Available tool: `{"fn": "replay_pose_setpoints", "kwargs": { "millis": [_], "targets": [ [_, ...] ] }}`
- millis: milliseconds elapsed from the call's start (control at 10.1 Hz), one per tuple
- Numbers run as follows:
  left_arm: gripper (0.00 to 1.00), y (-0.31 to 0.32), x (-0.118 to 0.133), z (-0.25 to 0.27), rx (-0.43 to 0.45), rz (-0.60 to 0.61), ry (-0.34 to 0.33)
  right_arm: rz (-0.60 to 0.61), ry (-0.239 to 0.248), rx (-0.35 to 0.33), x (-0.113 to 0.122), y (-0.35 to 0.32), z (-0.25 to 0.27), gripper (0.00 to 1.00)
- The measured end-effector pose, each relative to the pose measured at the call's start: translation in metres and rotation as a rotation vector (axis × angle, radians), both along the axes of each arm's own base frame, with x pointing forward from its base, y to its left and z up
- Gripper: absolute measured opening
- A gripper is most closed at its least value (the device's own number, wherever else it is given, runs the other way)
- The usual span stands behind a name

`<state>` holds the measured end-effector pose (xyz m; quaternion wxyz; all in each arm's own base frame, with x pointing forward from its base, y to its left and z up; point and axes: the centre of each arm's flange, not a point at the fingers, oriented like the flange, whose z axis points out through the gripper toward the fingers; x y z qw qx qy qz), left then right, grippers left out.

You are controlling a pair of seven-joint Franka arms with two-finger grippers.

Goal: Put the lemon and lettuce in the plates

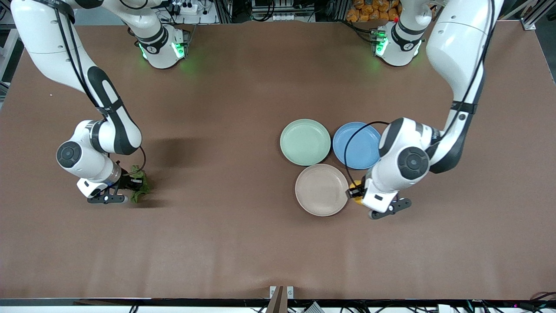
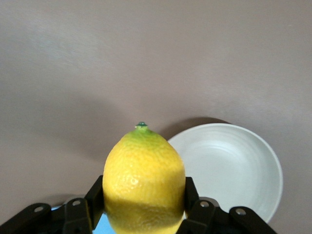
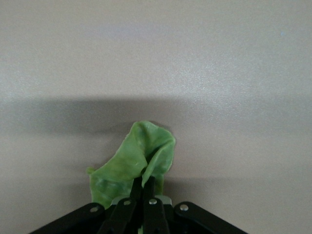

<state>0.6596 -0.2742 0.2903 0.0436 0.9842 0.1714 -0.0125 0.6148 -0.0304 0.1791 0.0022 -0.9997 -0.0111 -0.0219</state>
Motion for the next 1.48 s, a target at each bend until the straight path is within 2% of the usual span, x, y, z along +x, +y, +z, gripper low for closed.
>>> {"fn": "replay_pose_setpoints", "kwargs": {
  "millis": [297,593,890,1186,1483],
  "targets": [
    [0.66,-0.041,-0.01,-0.019,-0.027,-0.001,-0.031,0.002,-0.017,0.001,0.007,0.001,0.016,0.03],
    [0.66,-0.069,-0.023,-0.046,-0.038,-0.033,-0.029,0.005,0.041,0.011,0.02,0.002,0.048,0.03],
    [0.67,-0.083,-0.031,-0.058,-0.039,-0.052,-0.022,0.008,0.067,0.017,0.029,0.003,0.076,0.03],
    [0.99,-0.088,-0.032,-0.056,-0.041,-0.059,-0.026,0.011,0.082,0.022,0.038,0.003,0.109,0.03],
    [1.0,-0.085,-0.026,-0.048,-0.046,-0.05,-0.045,-0.023,0.114,0.033,0.042,0.01,0.149,0.03]
  ]
}}
